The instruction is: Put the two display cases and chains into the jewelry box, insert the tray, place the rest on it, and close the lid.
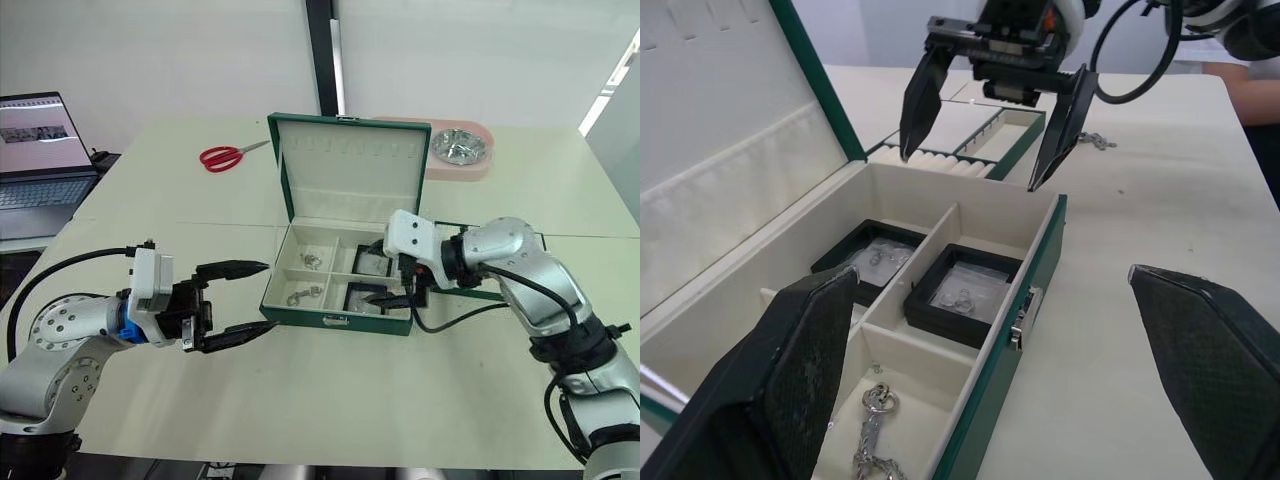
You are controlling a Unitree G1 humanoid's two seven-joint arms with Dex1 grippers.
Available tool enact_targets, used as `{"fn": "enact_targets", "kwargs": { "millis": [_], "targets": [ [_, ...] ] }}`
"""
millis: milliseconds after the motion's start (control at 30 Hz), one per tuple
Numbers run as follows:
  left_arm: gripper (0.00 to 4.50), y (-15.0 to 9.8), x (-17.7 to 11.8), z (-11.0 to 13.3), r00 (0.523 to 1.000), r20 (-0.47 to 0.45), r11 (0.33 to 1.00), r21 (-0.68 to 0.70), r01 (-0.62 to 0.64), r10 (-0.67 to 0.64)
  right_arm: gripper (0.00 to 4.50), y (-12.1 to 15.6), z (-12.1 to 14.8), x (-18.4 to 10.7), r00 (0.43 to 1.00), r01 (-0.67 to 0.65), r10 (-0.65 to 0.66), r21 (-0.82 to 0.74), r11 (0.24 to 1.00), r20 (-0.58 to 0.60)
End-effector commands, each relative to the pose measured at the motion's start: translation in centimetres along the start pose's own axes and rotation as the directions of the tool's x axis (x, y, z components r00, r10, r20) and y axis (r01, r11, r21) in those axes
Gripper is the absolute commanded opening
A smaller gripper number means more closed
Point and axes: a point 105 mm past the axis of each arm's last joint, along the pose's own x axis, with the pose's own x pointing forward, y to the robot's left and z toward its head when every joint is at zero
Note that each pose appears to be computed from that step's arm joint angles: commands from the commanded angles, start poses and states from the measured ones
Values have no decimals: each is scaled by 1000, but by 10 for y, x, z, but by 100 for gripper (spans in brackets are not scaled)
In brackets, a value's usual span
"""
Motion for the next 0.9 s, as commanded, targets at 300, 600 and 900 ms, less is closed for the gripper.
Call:
{"fn": "enact_targets", "kwargs": {
  "millis": [300, 600, 900],
  "targets": [
    [450, 57, -87, -25, 843, -85, 846, -9, -534, 531, 448, 21, -34, -104, 902, 431, -431, -24, 902, -10],
    [450, 55, -123, -64, 726, -141, 731, -22, -682, 673, 448, 56, -105, -182, 733, 675, -647, 100, 731, -213],
    [450, 48, -147, -87, 609, -181, 610, -57, -790, 772, 448, 106, -150, -215, 632, 766, -678, 167, 621, -375]
  ]
}}
